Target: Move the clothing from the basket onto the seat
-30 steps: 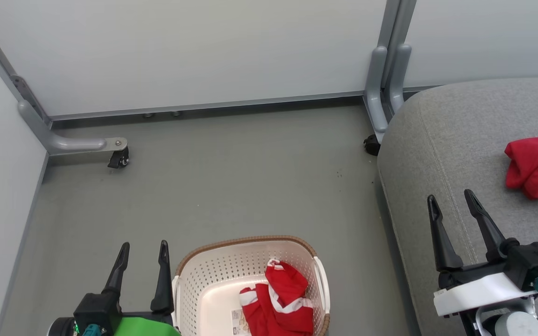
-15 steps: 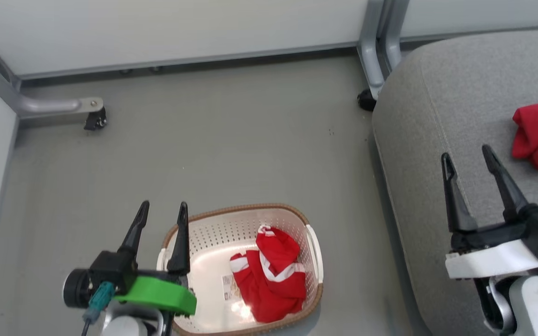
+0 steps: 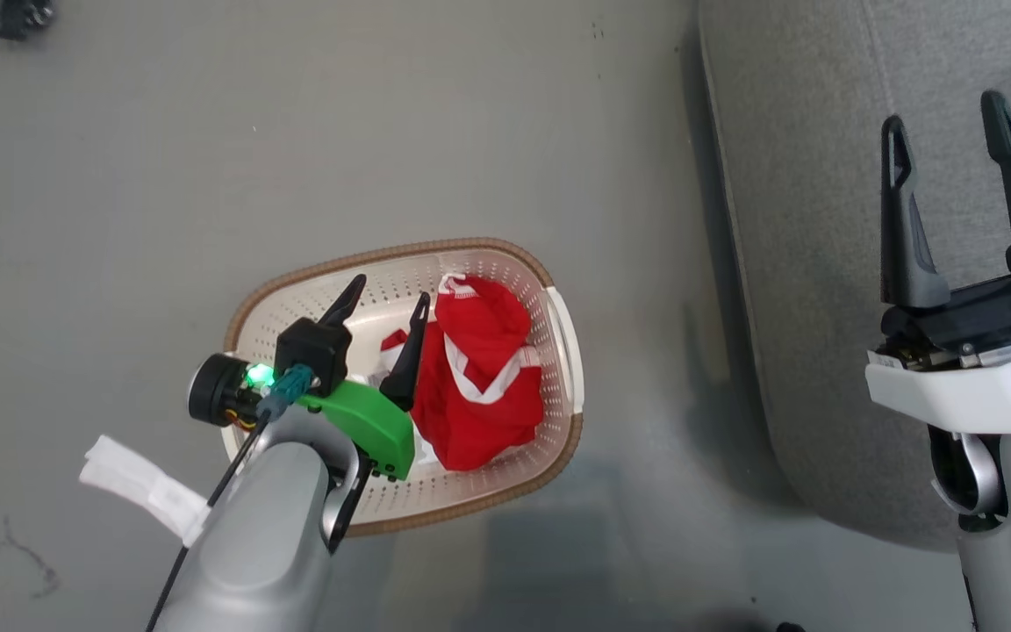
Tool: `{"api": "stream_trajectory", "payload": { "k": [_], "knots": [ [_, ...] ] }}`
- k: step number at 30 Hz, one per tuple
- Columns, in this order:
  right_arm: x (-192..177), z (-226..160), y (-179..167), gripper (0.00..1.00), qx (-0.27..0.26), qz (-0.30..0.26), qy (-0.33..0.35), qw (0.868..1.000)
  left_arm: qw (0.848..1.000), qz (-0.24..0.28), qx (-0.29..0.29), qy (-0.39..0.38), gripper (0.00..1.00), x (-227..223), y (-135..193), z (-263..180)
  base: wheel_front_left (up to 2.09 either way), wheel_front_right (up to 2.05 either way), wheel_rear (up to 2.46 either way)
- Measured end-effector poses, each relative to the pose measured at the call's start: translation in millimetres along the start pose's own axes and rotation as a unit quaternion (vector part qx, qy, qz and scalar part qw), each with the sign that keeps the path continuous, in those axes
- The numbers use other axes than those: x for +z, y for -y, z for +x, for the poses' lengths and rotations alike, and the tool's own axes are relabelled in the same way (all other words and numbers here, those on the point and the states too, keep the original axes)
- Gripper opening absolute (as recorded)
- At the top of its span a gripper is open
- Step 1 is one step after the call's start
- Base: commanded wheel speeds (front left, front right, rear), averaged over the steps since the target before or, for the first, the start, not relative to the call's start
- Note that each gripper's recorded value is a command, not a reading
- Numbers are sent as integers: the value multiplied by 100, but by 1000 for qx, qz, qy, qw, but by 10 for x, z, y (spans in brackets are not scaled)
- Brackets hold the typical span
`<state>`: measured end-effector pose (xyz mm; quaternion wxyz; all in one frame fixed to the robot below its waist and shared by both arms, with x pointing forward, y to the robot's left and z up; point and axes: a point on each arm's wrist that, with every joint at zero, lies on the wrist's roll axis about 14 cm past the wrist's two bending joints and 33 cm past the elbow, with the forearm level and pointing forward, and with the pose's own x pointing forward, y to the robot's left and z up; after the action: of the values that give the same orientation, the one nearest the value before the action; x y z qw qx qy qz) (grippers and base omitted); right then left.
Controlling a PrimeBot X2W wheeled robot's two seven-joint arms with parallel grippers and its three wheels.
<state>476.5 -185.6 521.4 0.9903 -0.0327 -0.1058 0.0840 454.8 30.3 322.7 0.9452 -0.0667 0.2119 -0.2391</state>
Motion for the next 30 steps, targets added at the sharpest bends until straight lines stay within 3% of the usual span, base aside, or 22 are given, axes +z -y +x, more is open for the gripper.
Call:
{"api": "stream_trajectory", "payload": {
  "k": [5, 10, 16, 24, 30],
  "knots": [
    [-360, 87, -49, 100, 5, 7, -29, 1000, 992, -7, -19, -122, 100, -782, -41, 216, 0, 0, 0],
    [-667, 127, -151, 100, 14, 21, -54, 998, 983, -30, -25, -178, 100, -1203, -75, 440, 0, 0, 0],
    [-950, 93, -200, 100, 20, 24, -85, 996, 961, -52, -38, -270, 100, -1816, -1, 506, 0, 0, 0],
    [-1134, -25, -36, 100, -15, 13, -117, 993, 942, -77, -57, -322, 100, -2230, 105, 693, 0, 0, 0],
    [-1297, -128, 38, 100, -30, 9, -145, 989, 917, -110, -47, -380, 100, -2536, 109, 732, 0, 0, 0]
  ]
}}
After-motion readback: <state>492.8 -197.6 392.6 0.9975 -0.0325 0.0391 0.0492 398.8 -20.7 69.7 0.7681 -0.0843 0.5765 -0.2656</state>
